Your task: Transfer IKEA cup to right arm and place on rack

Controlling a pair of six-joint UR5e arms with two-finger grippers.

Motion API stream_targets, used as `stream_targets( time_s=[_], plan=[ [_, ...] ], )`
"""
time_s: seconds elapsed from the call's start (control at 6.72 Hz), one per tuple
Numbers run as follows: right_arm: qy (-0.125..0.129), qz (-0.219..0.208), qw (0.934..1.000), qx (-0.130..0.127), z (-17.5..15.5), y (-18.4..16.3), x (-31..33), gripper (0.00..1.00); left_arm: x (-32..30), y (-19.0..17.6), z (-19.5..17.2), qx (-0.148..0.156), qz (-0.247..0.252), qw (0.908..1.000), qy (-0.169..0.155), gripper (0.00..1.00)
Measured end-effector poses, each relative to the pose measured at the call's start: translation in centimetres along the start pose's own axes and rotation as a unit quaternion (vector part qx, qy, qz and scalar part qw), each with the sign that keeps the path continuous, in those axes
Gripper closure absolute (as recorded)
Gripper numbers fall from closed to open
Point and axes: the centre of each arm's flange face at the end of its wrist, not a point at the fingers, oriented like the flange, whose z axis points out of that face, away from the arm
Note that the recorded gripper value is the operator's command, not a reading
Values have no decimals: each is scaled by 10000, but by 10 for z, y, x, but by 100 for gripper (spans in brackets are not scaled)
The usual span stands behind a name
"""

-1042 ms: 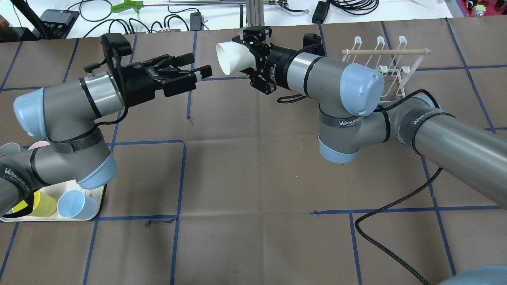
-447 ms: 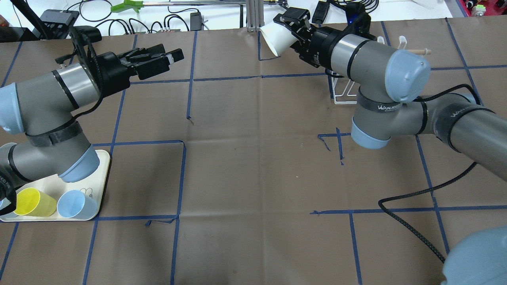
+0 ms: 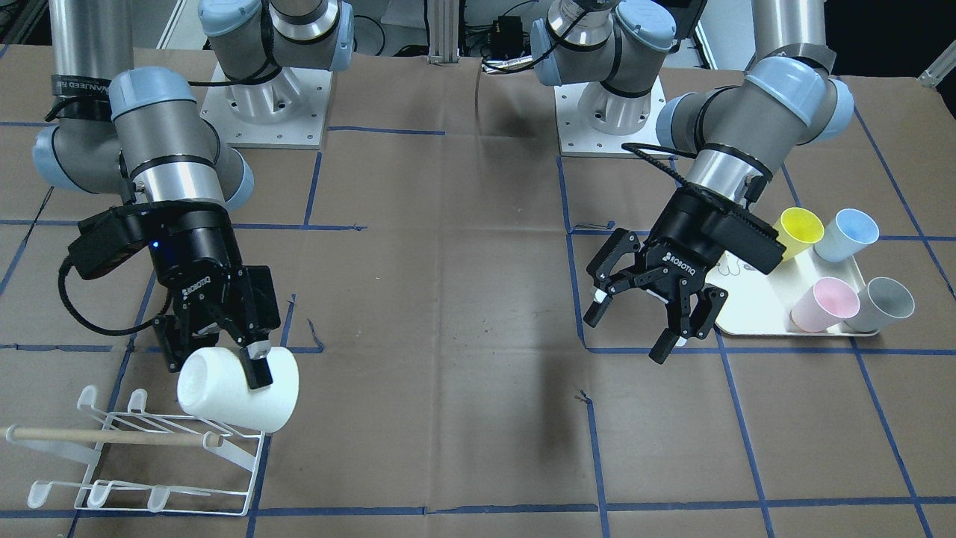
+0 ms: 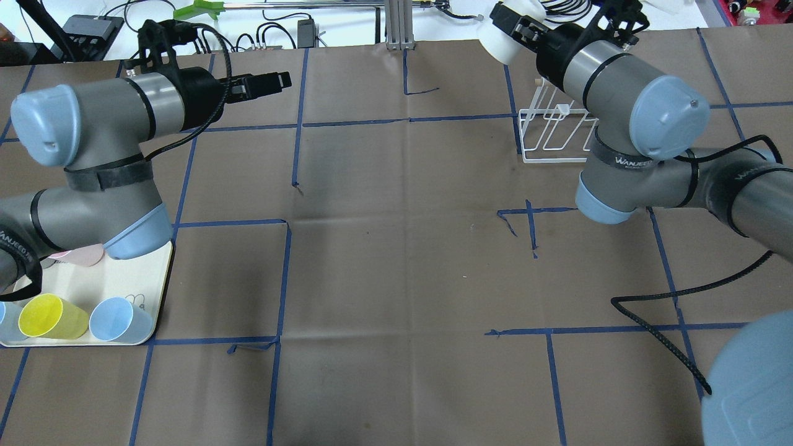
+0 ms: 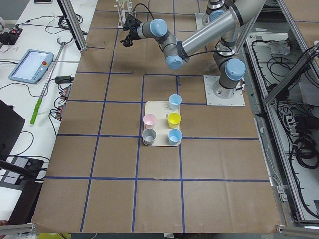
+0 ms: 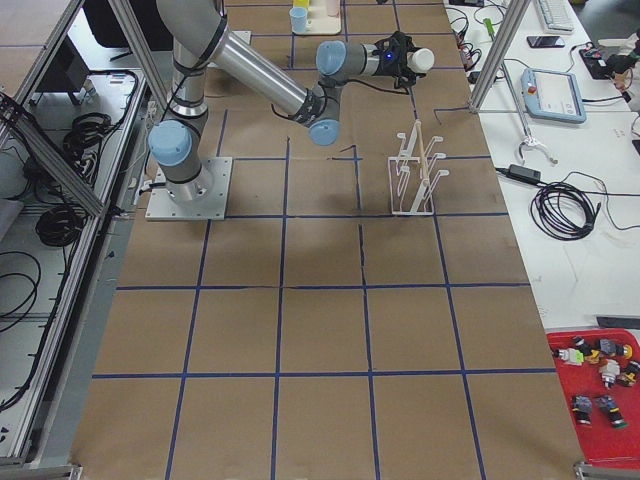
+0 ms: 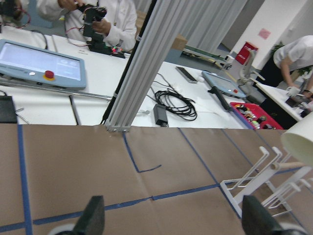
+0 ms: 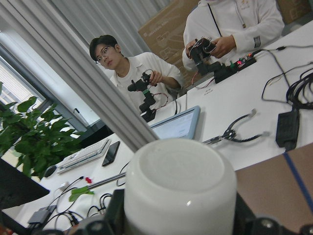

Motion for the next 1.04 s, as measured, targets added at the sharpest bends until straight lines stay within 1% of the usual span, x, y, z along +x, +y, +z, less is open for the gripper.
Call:
stream_targets(
  time_s=[0.15,0.3,0.45,0.6,0.74,0.89,1.04],
  plan=[
    [339,-745,9964,231,5,-10,28,90,11,-15,10,-745,-160,9954,-588,1],
    [592,-1321,9888,377,12,-21,58,91,26,-26,14,-1578,-319,9814,-1050,1],
    [798,-1751,9803,447,23,-26,80,91,38,-29,13,-2323,-452,9614,-1401,0],
    [986,-2091,9716,512,32,-28,94,91,47,-28,3,-2851,-507,9430,-1641,0],
    [1111,-2342,9645,502,40,-25,102,91,58,-29,-17,-3201,-528,9289,-1785,0],
    [1156,-2521,9598,418,47,-18,108,91,67,-31,-42,-3437,-514,9176,-1929,0],
    [1117,-2608,9584,318,57,-8,110,91,73,-32,-65,-3597,-473,9086,-2072,0]
  ],
)
